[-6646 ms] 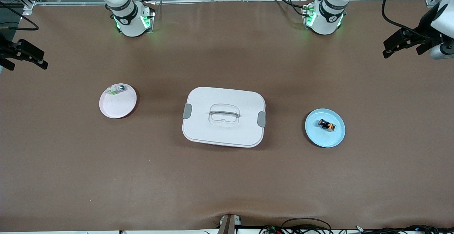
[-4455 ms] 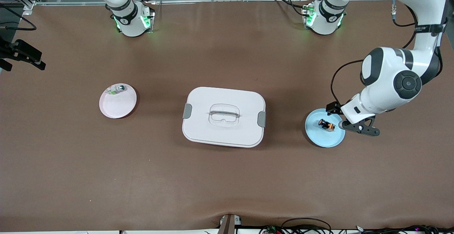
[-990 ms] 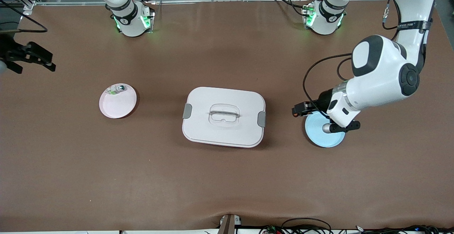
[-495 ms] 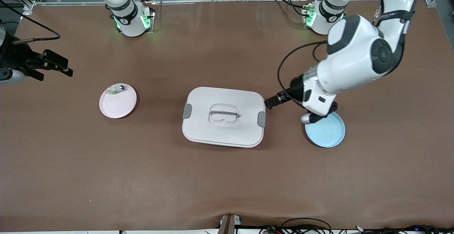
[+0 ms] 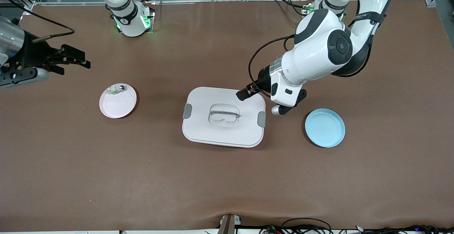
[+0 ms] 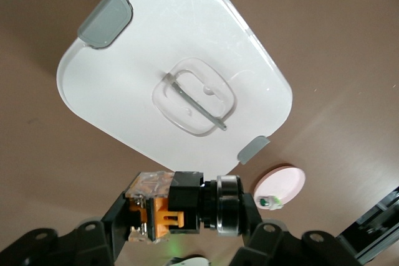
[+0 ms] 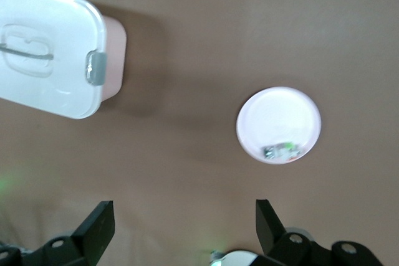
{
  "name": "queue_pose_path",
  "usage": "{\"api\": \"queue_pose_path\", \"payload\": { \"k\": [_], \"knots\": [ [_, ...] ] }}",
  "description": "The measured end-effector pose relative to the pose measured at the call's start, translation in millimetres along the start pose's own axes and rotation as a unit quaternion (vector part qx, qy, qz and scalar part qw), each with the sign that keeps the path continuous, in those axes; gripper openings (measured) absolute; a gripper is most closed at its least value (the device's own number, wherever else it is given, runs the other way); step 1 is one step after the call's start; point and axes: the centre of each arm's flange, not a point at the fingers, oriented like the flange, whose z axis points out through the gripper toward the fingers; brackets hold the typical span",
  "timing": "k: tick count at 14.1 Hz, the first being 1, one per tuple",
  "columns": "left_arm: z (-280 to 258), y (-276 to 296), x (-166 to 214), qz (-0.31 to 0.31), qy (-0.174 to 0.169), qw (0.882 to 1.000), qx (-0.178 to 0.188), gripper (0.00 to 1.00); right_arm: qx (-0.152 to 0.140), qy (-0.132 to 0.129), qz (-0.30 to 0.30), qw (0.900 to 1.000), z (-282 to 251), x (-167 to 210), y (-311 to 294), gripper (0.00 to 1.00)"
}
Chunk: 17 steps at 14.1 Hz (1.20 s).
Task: Transfer orange switch to right arm and place
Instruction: 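Carry the orange switch over the white box while the right gripper approaches, then grasp the orange switch with the right gripper beside the left gripper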
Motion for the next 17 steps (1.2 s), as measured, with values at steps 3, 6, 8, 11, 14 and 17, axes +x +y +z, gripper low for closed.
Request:
{"api": "queue_pose_path", "payload": {
  "k": [3,6,8,11,14,17],
  "knots": [
    [9.8,14.6,-19.6,-0.061,0.003,0.998,-0.027,0.72,-0.002,-0.014,0.044,0.999,10.7,-3.0,-44.1,1.00],
    [19.5,26.8,-36.7,-0.115,0.001,0.992,-0.055,0.72,0.012,-0.008,0.031,0.999,20.5,-8.7,-108.0,1.00],
    [23.0,34.1,-46.7,-0.151,-0.003,0.986,-0.069,0.72,0.056,0.014,0.060,0.997,21.6,-11.4,-127.8,1.00],
    [35.4,42.9,-60.0,-0.198,-0.012,0.976,-0.084,0.72,0.113,0.061,0.081,0.988,39.0,-26.6,-148.1,1.00],
    [52.5,46.5,-66.7,-0.240,-0.021,0.967,-0.085,0.72,0.192,0.097,0.109,0.970,70.8,-45.6,-158.1,1.00],
    [67.6,49.1,-70.7,-0.278,-0.029,0.956,-0.089,0.72,0.237,0.114,0.136,0.955,97.4,-52.8,-161.9,1.00]
  ]
}}
